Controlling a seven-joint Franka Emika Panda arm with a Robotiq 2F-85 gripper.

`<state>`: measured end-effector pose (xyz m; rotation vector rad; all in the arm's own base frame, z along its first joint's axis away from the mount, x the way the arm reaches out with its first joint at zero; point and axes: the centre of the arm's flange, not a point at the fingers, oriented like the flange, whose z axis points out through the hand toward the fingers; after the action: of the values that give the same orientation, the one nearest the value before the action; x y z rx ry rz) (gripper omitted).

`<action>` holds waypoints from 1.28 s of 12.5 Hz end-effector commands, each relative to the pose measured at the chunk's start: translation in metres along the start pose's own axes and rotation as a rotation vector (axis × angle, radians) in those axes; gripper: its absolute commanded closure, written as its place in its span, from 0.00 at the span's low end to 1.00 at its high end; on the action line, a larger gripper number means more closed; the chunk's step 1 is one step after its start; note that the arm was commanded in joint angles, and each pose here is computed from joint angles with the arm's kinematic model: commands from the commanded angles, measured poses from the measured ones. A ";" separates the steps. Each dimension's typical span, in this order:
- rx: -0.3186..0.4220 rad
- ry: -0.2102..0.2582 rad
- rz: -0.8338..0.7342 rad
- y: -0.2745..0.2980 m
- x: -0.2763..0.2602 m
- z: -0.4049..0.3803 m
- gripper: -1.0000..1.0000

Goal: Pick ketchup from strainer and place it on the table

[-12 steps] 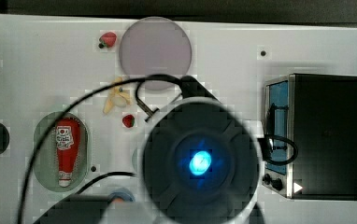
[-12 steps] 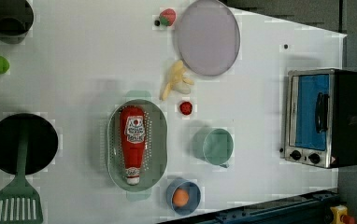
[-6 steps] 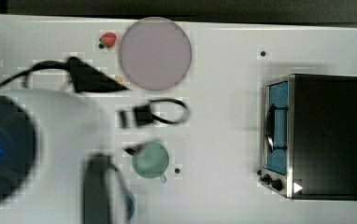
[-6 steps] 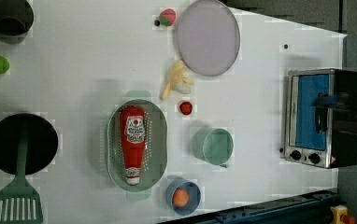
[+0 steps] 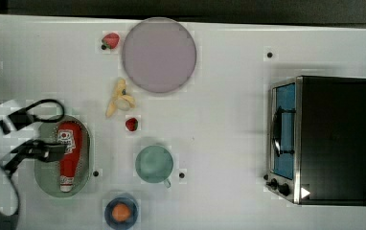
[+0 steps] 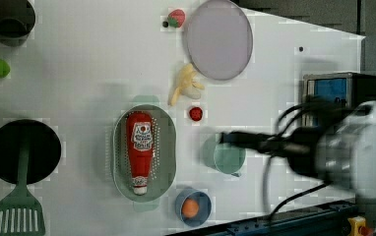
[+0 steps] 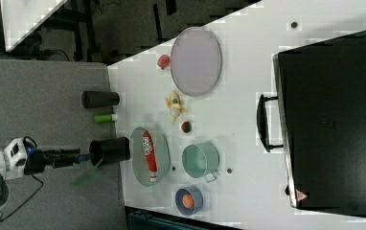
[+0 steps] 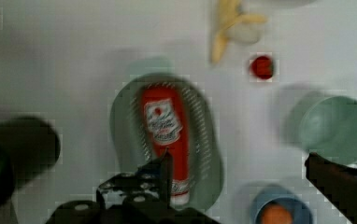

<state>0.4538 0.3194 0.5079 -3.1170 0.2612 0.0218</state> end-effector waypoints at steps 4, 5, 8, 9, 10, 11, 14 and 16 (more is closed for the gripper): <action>-0.002 -0.095 -0.082 -0.046 -0.030 0.086 0.00; 0.004 -0.091 -0.097 -0.049 -0.030 0.103 0.00; 0.015 -0.046 -0.154 -0.052 -0.031 0.154 0.00; 0.024 -0.042 -0.167 -0.051 -0.030 0.171 0.00; 0.036 -0.040 -0.179 -0.050 -0.030 0.186 0.00; 0.053 -0.039 -0.187 -0.051 -0.028 0.201 0.00; 0.102 -0.048 -0.141 -0.055 -0.026 0.238 0.00; 0.099 -0.058 -0.121 -0.057 -0.029 0.261 0.00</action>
<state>0.4255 0.3800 0.2354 -3.0199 -0.0559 0.1429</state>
